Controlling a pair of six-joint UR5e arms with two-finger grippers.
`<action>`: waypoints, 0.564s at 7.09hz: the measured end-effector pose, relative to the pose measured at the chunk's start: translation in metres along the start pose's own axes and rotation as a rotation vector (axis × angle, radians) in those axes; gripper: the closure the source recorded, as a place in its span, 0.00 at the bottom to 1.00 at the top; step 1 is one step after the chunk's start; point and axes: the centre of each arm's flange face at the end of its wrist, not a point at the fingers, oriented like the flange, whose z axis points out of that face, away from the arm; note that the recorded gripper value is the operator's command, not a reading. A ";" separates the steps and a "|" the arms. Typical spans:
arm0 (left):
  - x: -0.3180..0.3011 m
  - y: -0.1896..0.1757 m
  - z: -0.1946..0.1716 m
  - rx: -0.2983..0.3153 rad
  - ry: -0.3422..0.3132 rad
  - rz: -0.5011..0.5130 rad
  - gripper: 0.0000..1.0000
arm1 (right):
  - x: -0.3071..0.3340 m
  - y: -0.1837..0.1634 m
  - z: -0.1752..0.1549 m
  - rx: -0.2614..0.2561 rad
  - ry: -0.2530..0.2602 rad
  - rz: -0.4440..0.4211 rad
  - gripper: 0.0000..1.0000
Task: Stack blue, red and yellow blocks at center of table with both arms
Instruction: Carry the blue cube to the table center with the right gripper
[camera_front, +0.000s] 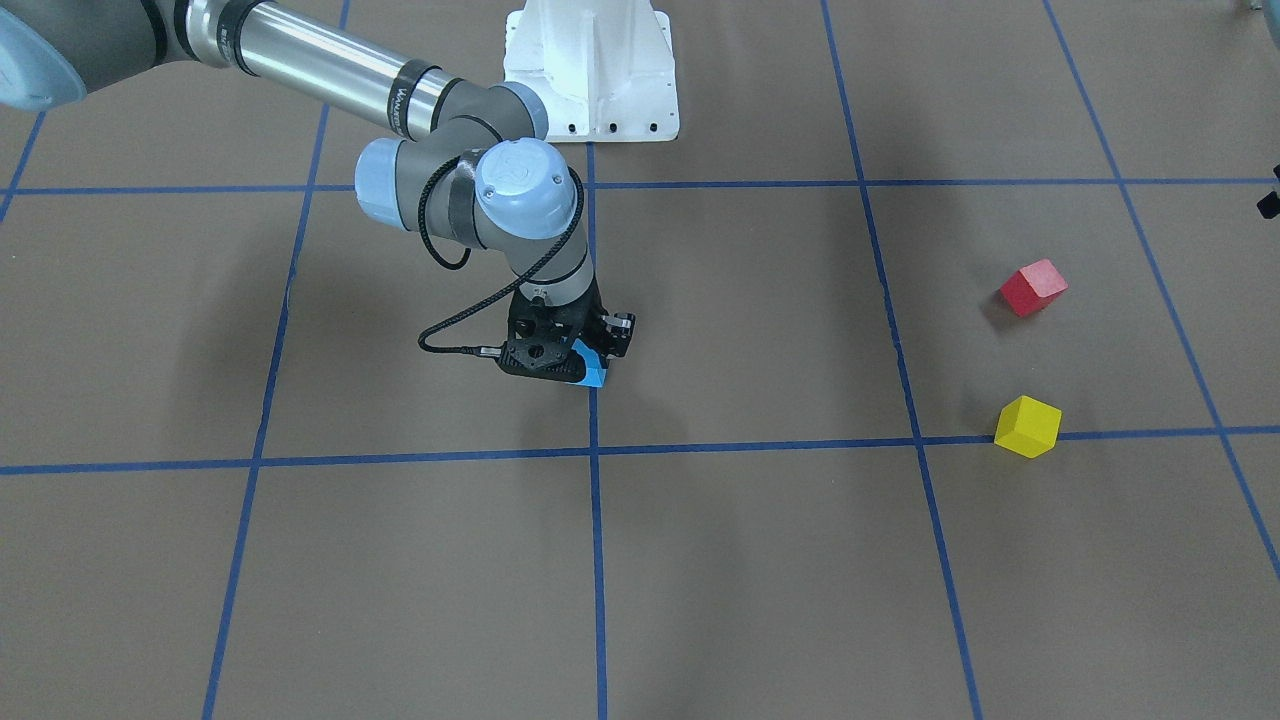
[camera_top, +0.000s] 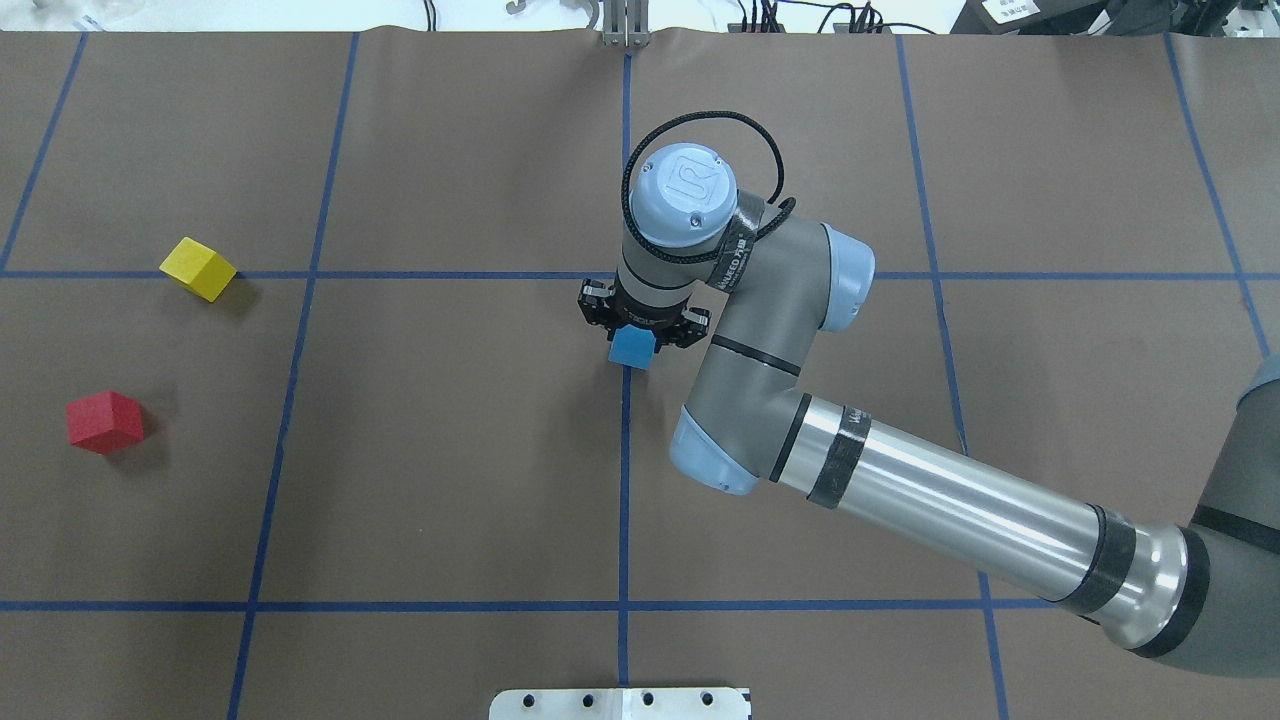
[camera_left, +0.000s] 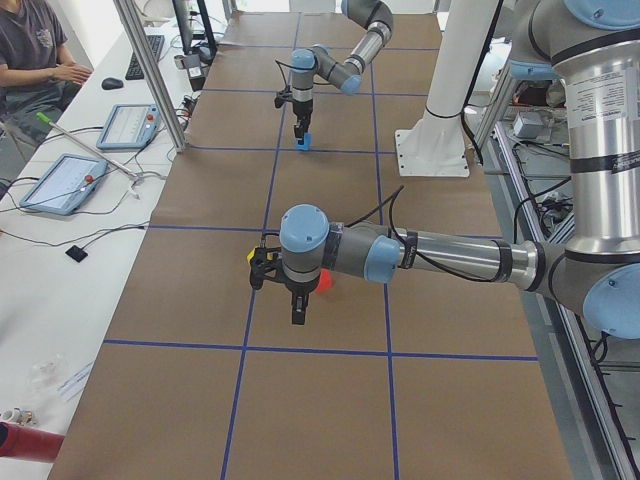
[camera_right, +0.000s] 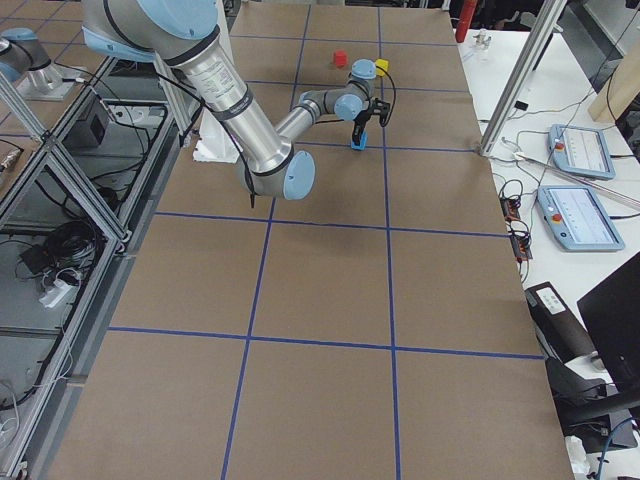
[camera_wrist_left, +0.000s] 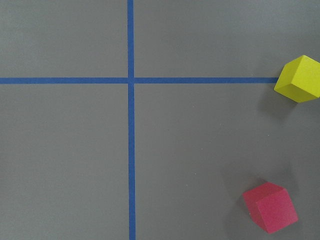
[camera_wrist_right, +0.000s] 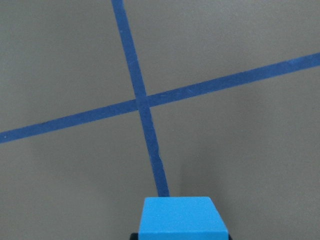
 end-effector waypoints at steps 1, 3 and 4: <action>0.000 0.000 0.000 0.000 0.000 0.000 0.00 | -0.001 0.003 0.003 0.001 0.004 -0.006 0.86; 0.000 0.000 0.000 0.000 0.000 -0.001 0.00 | -0.002 0.005 0.005 0.001 0.005 -0.014 0.79; 0.000 0.000 0.000 0.000 0.000 -0.001 0.00 | -0.003 0.007 0.005 0.002 0.004 -0.025 0.62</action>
